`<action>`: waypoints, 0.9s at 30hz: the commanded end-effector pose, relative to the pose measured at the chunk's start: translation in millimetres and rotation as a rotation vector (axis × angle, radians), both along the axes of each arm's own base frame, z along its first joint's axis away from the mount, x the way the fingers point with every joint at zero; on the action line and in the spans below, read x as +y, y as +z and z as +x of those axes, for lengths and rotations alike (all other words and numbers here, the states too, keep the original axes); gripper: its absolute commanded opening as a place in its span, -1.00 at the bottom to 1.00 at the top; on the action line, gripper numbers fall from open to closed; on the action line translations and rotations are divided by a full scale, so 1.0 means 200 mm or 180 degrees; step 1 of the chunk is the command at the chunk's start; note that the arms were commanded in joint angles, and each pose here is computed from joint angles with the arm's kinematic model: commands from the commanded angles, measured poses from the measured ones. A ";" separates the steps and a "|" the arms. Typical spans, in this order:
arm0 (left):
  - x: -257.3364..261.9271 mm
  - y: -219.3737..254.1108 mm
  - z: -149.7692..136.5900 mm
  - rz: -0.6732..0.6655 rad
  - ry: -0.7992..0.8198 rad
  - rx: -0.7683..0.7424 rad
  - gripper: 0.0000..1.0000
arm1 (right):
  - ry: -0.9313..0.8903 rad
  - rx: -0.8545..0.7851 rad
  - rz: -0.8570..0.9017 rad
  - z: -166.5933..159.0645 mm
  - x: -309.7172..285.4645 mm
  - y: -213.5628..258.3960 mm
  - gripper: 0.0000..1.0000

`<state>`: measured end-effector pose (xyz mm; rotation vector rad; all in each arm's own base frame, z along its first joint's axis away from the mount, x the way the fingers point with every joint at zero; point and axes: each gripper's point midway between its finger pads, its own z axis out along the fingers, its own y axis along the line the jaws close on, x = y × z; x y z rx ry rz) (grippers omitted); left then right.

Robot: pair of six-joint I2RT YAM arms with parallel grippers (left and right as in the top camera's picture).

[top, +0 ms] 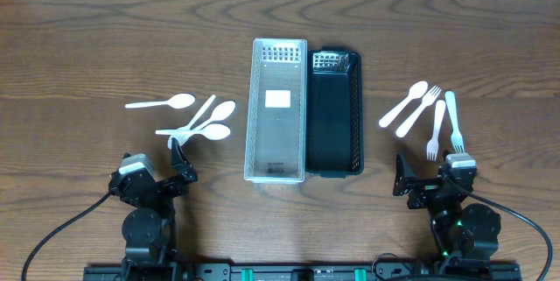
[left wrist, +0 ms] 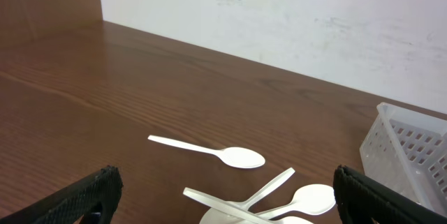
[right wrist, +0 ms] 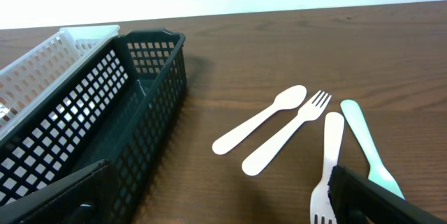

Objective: Pack container
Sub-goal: 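Raise both arms from rest toward the cutlery on each side, then lower the right gripper onto the pale green knife and grasp it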

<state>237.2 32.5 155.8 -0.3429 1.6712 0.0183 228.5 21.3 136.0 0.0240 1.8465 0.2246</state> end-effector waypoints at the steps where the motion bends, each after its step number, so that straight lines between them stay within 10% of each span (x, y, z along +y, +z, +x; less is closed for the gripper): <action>1: 0.01 -0.09 0.00 0.0027 0.0041 0.0141 0.96 | 0.0033 -0.0014 0.0040 0.00 0.01 0.00 0.98; 11: -0.05 0.09 0.00 -0.0005 -0.0209 -0.0021 0.96 | 0.0230 -0.0183 0.0165 -0.02 0.07 0.19 0.98; 27: -0.06 0.48 0.19 0.0014 -0.0206 0.1215 0.96 | -0.0202 0.1247 -0.0013 0.29 -0.07 0.57 0.99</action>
